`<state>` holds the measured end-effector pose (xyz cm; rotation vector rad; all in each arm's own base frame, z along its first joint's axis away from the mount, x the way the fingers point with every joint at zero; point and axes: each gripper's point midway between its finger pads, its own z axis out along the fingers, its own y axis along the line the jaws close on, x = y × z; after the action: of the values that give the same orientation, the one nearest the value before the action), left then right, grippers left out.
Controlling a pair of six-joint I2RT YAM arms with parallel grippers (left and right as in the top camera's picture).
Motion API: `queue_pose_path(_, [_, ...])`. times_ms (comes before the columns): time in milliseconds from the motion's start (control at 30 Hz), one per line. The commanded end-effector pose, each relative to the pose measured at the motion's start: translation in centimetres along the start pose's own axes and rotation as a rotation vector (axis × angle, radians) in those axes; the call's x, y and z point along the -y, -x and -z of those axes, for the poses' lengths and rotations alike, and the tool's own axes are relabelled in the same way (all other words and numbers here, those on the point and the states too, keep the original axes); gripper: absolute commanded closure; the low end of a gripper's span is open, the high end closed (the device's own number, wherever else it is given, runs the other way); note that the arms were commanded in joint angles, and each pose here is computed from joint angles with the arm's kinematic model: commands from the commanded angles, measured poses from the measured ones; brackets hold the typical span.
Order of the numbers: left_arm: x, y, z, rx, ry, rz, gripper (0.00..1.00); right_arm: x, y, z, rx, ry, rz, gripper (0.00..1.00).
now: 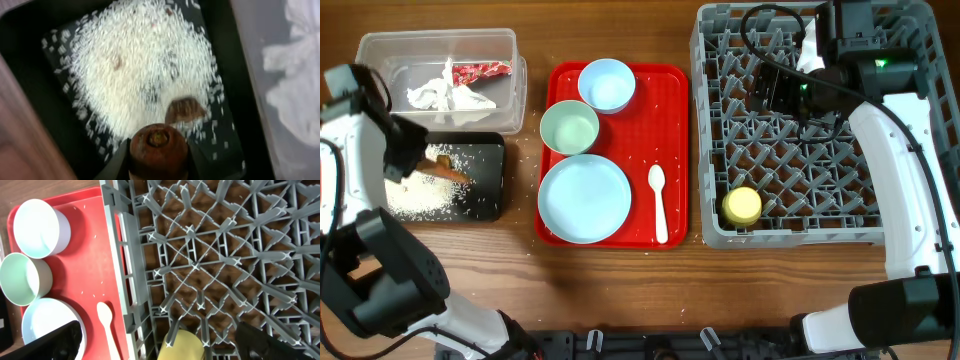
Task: Sort waste into correct bins and load items into the dishwasher rack
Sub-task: 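Carry the brown food to the black tray and open the left gripper, then withdraw the left gripper and move the right gripper toward the red tray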
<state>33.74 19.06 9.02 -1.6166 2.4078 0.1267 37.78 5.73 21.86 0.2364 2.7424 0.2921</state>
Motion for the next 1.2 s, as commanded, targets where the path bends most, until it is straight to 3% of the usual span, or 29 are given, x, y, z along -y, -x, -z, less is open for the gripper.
queue_pose_path(0, [-1.7, -1.1, -3.7, 0.004, 0.016, 0.108, 0.84, 0.2, 0.0, -0.3, -0.004, -0.011, 0.013, 0.0])
queue_pose_path(233, [-2.1, -1.8, -5.5, 0.017, 0.005, 0.109, 0.67, 0.2, -0.1, -0.3, -0.006, -0.011, 0.012, 0.0])
queue_pose_path(400, [-1.5, -1.7, -5.2, 0.017, -0.027, 0.103, 0.62, 0.2, 0.0, -0.3, -0.004, -0.011, 0.013, 0.0])
queue_pose_path(433, [-1.5, -1.6, -5.1, 0.02, -0.03, 0.104, 0.55, 0.2, 0.0, -0.3, -0.004, -0.011, 0.014, 0.01])
queue_pose_path(467, [-1.3, -1.5, -4.6, 0.025, -0.044, 0.095, 0.41, 0.2, 0.0, -0.3, -0.004, -0.011, 0.014, 0.0])
queue_pose_path(600, [1.0, -0.9, -1.2, 0.039, -0.185, -0.006, 0.23, 0.2, 0.0, -0.3, -0.004, -0.011, 0.027, 0.0])
queue_pose_path(733, [4.7, -1.6, 5.5, 0.064, -0.44, -0.139, 0.23, 0.2, 0.0, -0.3, -0.004, -0.01, 0.025, 0.0])
queue_pose_path(833, [7.0, -4.6, 9.4, 0.07, -0.562, -0.298, 0.23, -0.3, 0.1, -0.3, -0.001, 0.012, 0.027, 0.0])
queue_pose_path(967, [9.8, -9.9, 11.4, 0.053, -0.609, -0.526, 0.23, -3.9, 0.1, 0.0, -0.009, 0.197, 0.052, 0.0])
queue_pose_path(1167, [11.6, -13.8, 11.9, 0.051, -0.596, -0.648, 0.25, -9.2, -1.8, -0.9, -0.04, 0.266, 0.165, 0.01])
